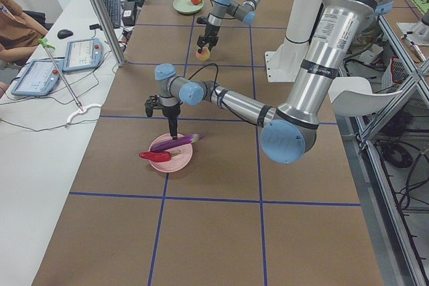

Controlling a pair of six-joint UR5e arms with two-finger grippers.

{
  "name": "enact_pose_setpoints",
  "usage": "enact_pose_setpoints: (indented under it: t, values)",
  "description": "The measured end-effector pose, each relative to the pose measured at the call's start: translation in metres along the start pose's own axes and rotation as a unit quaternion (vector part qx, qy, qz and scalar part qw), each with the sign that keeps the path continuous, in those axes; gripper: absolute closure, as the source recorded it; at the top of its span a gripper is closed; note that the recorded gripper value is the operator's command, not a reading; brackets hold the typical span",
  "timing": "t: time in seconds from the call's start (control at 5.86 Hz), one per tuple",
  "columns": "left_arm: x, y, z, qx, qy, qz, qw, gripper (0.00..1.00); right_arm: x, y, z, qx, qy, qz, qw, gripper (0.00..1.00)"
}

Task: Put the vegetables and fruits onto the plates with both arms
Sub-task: 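Carry the peach to the green plate with the right gripper and release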

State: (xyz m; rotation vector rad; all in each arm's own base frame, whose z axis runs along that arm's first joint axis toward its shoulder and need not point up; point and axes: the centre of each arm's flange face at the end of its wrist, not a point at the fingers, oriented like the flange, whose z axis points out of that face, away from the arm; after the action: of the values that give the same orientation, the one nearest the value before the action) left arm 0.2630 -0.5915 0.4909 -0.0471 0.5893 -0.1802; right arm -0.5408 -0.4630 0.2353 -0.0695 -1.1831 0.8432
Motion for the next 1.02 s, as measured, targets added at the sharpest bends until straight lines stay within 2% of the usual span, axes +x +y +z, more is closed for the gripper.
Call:
enact_pose_setpoints:
  t: [0.17,0.34,0.68,1.02]
  values:
    - [0.000,0.000,0.000,0.000,0.000,0.000,1.0000,0.00,-0.019,-0.048,-0.022,-0.003,-0.002,-0.001,1.0000,1.00]
    - [0.001,0.000,-0.001,0.001,0.001,0.000,1.0000,0.00,-0.023,-0.104,-0.040,-0.003,0.005,-0.019,0.9998,1.00]
    - [0.003,0.001,-0.003,0.001,0.003,0.003,1.0000,0.00,0.014,-0.225,-0.076,0.001,0.041,-0.091,0.9950,1.00]
    - [0.008,0.004,-0.008,0.004,0.008,0.007,0.9999,0.00,0.084,-0.335,-0.105,-0.001,0.087,-0.190,0.9779,1.00]
